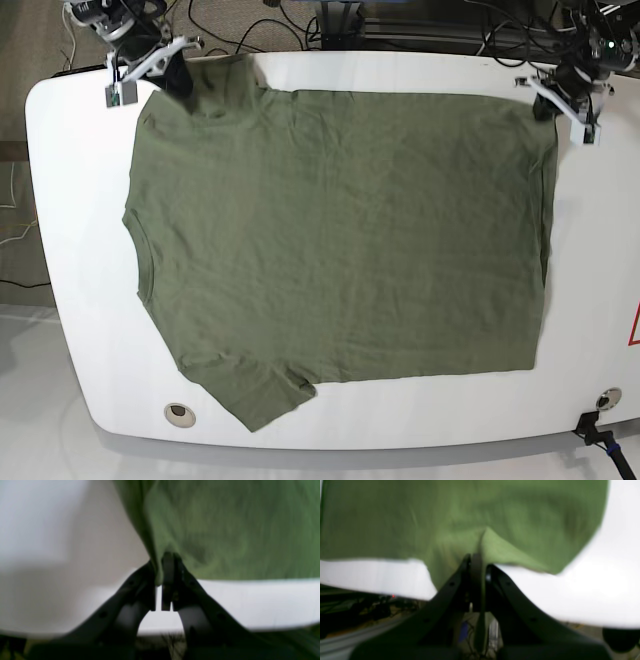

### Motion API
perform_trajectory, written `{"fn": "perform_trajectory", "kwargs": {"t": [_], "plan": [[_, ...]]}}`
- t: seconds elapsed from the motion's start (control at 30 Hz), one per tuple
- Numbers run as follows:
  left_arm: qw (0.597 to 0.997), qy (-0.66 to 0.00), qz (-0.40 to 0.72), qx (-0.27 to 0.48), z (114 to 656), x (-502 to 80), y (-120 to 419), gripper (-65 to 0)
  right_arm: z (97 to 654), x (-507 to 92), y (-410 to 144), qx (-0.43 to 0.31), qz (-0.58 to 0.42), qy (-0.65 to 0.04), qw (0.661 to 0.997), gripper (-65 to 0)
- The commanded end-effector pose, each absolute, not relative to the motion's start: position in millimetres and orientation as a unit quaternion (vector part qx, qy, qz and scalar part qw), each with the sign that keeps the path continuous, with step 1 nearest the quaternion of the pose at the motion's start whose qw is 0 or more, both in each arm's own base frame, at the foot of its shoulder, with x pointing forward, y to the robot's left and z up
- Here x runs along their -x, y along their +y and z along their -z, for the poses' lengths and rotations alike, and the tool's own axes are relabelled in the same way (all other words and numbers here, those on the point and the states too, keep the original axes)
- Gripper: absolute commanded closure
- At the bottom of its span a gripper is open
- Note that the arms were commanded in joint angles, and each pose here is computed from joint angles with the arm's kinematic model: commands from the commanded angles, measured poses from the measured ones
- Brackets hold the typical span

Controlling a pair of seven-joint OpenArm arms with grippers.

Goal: Fold the T-shirt properly
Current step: 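Lift the held edge and pull it toward the arm bases, then fold the held edge over the shirt toward the hem with both grippers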

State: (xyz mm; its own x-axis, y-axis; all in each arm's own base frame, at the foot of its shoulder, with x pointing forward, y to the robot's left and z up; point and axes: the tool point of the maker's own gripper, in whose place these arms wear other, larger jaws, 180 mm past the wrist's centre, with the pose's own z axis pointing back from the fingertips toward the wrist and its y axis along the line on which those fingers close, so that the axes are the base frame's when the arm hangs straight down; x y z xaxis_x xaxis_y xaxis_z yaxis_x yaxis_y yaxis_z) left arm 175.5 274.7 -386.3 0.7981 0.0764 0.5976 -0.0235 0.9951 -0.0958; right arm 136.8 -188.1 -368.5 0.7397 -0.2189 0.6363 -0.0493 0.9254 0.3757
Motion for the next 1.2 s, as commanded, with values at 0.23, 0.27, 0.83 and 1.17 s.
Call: {"fn": "perform_trajectory", "kwargs": {"t": [0.23,0.27,0.83,1.17], "plan": [[0.906,-0.419,-0.018,0.056,342.1,-246.7,266.4,-1.2,346.3,-193.7,-189.4,-0.191,0.025,-0.408,0.893,0.0],[0.903,-0.426,-0.018,0.056,338.2,-251.9,266.4,-1.2,343.0,-199.6,-189.4,-0.191,0.023,-0.415,0.889,0.0],[0.876,-0.476,-0.038,0.066,313.2,-317.0,286.8,-1.4,336.8,-273.8,-218.3,-0.196,0.062,-0.455,0.866,0.0],[0.881,-0.460,-0.071,0.085,329.3,-336.8,303.9,-1.4,333.8,-319.5,-223.9,-0.216,0.062,-0.464,0.857,0.0]]}}
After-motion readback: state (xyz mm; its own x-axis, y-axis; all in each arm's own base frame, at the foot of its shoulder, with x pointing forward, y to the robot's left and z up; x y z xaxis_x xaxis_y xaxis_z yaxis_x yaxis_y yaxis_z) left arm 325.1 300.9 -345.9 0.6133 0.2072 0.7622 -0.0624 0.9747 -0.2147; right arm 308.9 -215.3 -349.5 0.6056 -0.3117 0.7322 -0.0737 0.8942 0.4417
